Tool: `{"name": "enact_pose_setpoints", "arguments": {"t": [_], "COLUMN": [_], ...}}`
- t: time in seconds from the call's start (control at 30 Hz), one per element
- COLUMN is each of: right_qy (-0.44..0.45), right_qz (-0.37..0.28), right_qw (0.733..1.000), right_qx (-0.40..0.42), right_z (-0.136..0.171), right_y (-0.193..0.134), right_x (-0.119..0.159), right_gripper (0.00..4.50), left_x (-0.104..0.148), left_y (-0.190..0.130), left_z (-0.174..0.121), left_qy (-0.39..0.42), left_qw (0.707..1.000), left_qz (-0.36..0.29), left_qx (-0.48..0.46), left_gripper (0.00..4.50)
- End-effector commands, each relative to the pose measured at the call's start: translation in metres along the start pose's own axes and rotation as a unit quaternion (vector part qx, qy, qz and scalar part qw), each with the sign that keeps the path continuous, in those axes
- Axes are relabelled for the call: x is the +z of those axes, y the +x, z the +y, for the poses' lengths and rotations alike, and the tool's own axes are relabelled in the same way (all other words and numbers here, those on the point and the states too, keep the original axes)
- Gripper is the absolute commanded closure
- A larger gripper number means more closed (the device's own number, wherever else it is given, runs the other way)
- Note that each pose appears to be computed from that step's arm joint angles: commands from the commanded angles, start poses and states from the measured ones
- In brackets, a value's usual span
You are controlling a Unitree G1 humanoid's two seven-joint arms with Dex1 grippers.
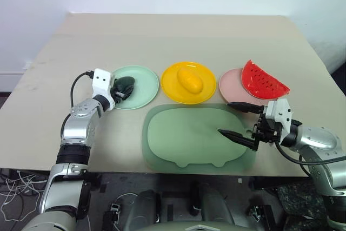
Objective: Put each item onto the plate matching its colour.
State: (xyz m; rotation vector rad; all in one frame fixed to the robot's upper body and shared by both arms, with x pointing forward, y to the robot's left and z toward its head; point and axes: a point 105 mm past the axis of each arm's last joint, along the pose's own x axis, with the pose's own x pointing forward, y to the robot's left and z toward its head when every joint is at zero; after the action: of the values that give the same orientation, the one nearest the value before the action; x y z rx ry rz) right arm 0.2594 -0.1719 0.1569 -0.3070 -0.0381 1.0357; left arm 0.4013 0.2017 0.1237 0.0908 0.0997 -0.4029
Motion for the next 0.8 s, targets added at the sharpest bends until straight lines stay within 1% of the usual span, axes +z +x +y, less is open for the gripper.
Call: {"name": "enact_pose_setpoints", "arguments": {"t": [0.03, 0.1, 0.17, 0.23, 0.27, 0.37, 0.47, 0.53, 0.6, 0.63, 0.7, 0.73, 0.8], "right_qy": [-0.031, -0.031, -0.031, -0.031, -0.031, -0.027, -0.027, -0.021, -0.019, -0.018, -0.018, -0.019, -0.012], "right_qz": [-0.013, -0.014, -0.013, -0.012, -0.013, -0.012, -0.005, 0.003, 0.013, 0.017, 0.021, 0.025, 0.036], "right_qw": [0.999, 0.999, 0.999, 0.999, 0.999, 0.999, 0.999, 0.999, 0.999, 0.998, 0.997, 0.997, 0.995], "right_qx": [-0.011, -0.013, -0.015, -0.015, -0.015, -0.019, -0.022, -0.029, -0.043, -0.054, -0.066, -0.071, -0.087], "right_z": [0.001, 0.002, 0.001, 0.000, 0.001, -0.003, -0.001, 0.000, -0.003, -0.005, -0.007, -0.007, -0.009], "right_y": [-0.001, -0.002, -0.005, -0.006, -0.005, -0.009, -0.013, -0.019, -0.027, -0.033, -0.040, -0.045, -0.058], "right_x": [0.016, 0.018, 0.018, 0.017, 0.017, 0.014, 0.007, 0.001, -0.005, -0.009, -0.014, -0.016, -0.025], "right_gripper": [0.00, 0.00, 0.00, 0.00, 0.00, 0.00, 0.00, 0.00, 0.00, 0.00, 0.00, 0.00, 0.00], "left_x": [0.042, 0.056, 0.082, 0.095, 0.099, 0.115, 0.118, 0.112, 0.093, 0.086, 0.079, 0.072, 0.046], "left_y": [-0.005, -0.011, -0.021, -0.030, -0.036, -0.071, -0.101, -0.119, -0.142, -0.154, -0.171, -0.177, -0.189], "left_z": [0.005, 0.005, 0.004, 0.004, 0.005, 0.019, 0.028, 0.034, 0.040, 0.045, 0.052, 0.054, 0.055], "left_qy": [0.016, 0.035, 0.042, 0.044, 0.043, 0.070, 0.075, 0.081, 0.085, 0.084, 0.081, 0.074, 0.055], "left_qw": [0.998, 0.996, 0.992, 0.990, 0.989, 0.988, 0.988, 0.989, 0.991, 0.989, 0.986, 0.985, 0.988], "left_qz": [-0.064, -0.084, -0.118, -0.136, -0.141, -0.139, -0.138, -0.127, -0.100, -0.108, -0.135, -0.139, -0.123], "left_qx": [-0.001, -0.004, -0.001, -0.002, -0.005, 0.010, 0.002, -0.005, -0.041, -0.050, -0.059, -0.064, -0.077], "left_gripper": [0.03, 0.03, 0.03, 0.03, 0.03, 0.03, 0.03, 0.03, 0.03, 0.03, 0.03, 0.03, 0.03]}}
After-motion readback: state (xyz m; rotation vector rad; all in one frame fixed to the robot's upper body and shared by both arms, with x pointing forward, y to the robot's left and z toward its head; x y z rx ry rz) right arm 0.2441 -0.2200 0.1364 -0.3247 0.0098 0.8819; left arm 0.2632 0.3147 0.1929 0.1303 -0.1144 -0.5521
